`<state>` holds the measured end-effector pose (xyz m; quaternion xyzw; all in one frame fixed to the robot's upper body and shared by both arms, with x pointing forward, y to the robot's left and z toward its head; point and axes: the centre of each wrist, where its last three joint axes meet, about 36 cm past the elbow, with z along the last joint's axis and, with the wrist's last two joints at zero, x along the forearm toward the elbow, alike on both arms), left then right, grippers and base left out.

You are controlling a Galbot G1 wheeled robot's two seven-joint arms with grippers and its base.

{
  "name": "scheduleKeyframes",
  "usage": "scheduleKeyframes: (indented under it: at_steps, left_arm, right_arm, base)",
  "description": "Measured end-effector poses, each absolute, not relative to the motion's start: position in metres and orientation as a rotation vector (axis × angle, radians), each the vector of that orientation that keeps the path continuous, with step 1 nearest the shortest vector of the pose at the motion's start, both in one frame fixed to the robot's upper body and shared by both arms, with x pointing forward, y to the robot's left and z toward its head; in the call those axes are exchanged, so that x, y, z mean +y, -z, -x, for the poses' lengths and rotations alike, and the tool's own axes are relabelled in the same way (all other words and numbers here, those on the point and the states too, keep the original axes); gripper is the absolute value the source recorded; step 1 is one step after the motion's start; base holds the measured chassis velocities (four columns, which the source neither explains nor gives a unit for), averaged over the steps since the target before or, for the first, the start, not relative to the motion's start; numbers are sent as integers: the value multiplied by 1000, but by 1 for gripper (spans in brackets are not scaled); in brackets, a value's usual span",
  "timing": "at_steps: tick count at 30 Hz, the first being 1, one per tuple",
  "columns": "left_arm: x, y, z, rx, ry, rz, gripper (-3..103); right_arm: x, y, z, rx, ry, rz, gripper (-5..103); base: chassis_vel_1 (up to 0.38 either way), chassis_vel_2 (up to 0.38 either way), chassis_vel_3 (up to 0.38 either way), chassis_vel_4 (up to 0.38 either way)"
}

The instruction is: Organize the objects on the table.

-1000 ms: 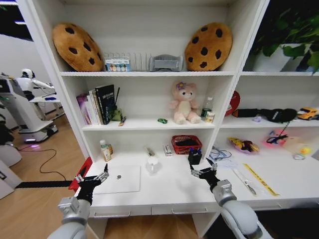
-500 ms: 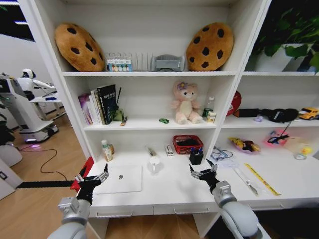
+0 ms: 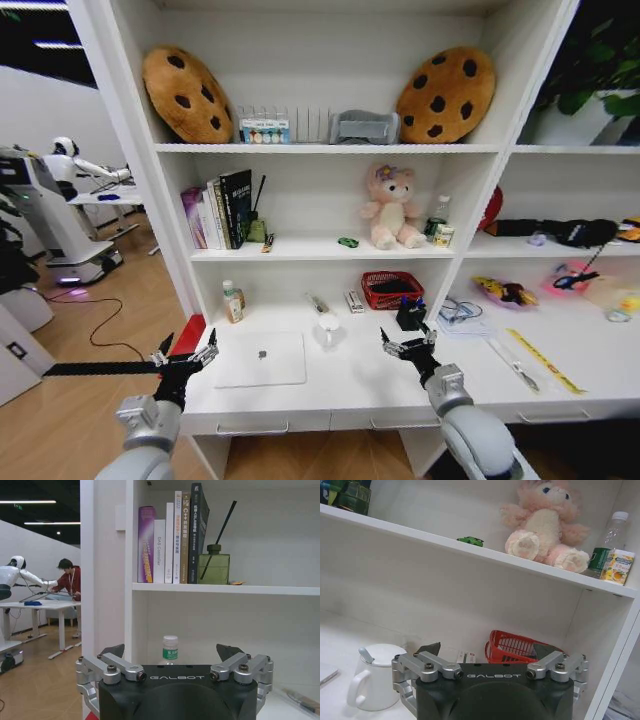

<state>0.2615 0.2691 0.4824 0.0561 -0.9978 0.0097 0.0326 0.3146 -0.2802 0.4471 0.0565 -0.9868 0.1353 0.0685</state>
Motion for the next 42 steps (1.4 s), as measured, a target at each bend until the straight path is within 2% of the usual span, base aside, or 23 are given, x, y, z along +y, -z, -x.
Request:
scheduleKeyframes:
  at_steps: [9,18,42]
  left_arm:
    - [269,-482,-261,-3071,-30,-172,100]
    - [269,-482,-261,-3071,-30,-172,100]
    - [269,-482,-261,-3071,-30,-172,100]
  right_arm:
    - [-279,-447,-310,-2966,-407,-204,100]
    - [-278,-447,-306,-2958,-406,-213,100]
    - [-278,-445,-297,-2968,-394,-240,100]
  base:
    - [40,-58,-46,53]
    - [190,-180,-180,179]
    - [339,-331,-325,323]
